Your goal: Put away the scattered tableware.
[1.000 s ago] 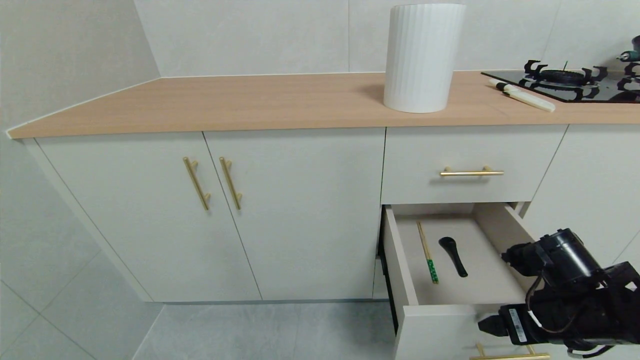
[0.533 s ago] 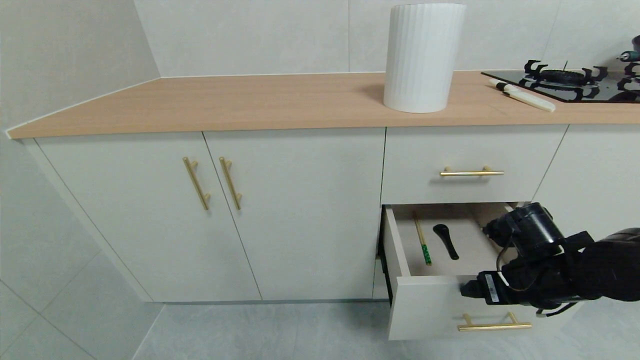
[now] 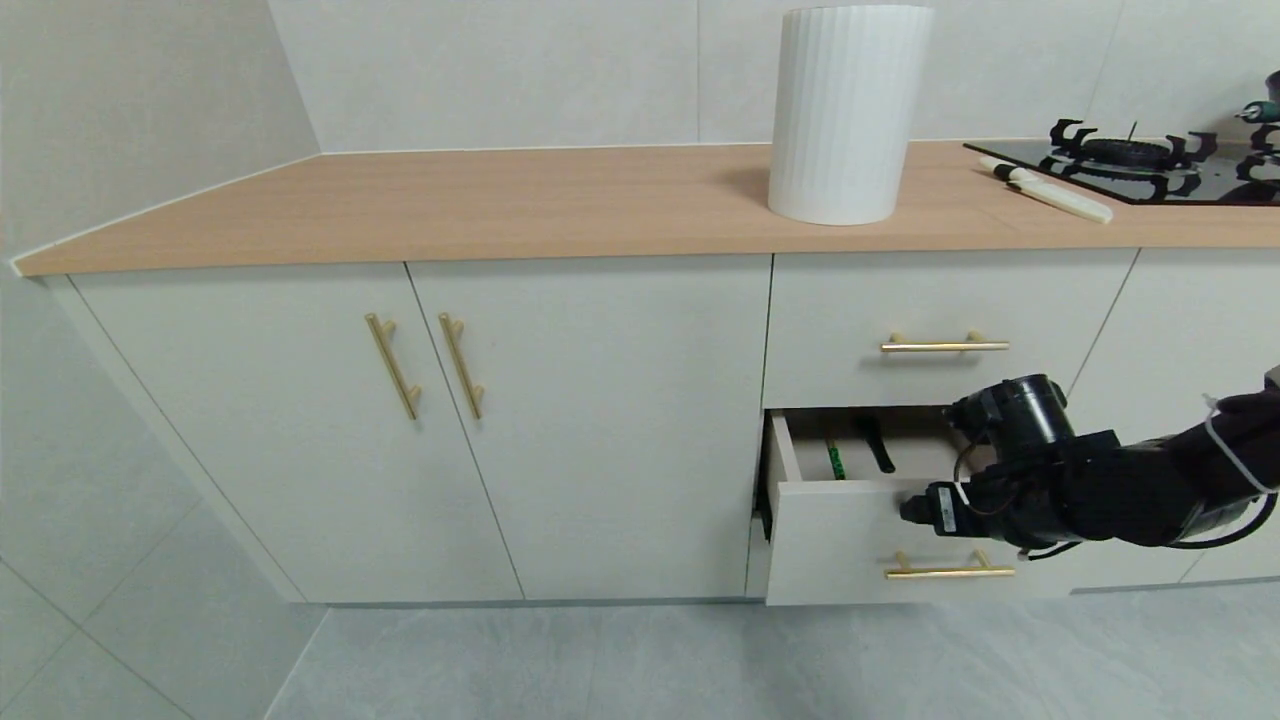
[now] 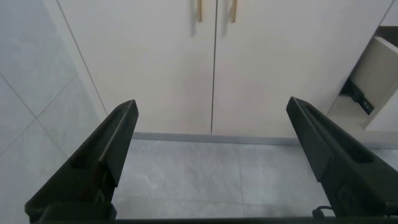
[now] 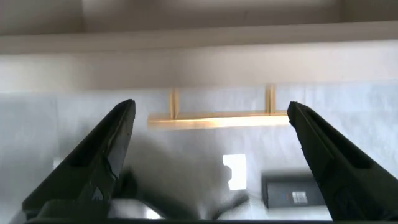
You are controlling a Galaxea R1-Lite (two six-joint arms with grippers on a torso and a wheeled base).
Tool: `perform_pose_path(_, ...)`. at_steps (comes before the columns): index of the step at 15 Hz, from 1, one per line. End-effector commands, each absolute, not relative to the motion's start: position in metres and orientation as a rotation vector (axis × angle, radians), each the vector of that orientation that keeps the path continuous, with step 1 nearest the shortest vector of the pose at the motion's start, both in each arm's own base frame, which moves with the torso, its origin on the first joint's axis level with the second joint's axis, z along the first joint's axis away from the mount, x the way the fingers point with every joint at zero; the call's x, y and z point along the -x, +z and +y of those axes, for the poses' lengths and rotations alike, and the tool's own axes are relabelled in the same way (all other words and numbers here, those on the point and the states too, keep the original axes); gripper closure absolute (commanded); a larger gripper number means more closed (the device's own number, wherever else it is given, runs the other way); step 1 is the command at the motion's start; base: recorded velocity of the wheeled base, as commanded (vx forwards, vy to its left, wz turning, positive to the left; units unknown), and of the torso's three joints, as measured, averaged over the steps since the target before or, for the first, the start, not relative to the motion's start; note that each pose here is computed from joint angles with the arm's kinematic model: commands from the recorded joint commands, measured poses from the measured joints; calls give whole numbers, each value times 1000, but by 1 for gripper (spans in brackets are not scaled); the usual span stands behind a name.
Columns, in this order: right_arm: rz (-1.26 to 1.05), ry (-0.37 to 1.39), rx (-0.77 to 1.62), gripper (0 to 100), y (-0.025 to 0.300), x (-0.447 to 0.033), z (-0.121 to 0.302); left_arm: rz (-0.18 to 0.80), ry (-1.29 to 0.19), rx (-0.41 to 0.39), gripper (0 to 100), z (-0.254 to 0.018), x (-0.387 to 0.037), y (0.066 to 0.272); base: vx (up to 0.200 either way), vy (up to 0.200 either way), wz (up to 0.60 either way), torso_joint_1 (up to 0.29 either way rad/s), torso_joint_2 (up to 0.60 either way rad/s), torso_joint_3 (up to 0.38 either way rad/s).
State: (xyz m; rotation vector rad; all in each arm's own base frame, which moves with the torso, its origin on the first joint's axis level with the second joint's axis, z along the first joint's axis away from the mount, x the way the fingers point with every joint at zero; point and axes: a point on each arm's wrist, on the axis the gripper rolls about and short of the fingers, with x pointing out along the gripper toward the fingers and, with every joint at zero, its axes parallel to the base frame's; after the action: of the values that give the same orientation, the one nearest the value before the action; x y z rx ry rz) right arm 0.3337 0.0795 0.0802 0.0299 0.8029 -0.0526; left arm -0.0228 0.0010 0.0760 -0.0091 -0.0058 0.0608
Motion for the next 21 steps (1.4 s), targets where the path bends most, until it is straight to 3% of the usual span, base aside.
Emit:
perform_pose_path(1,806,-88,-30,0,55,-341,74,-6,61,9,0,1,23,76,0,0,0,0,0,0)
perform_pose_path(8,545,-97,-85,0,37,-358,76,-6,61,9,0,1,23,76,0,0,0,0,0,0)
perform_pose_path(21,337,-232,-96,0,15,-391,72,-6,61,9,0,1,23,76,0,0,0,0,0,0)
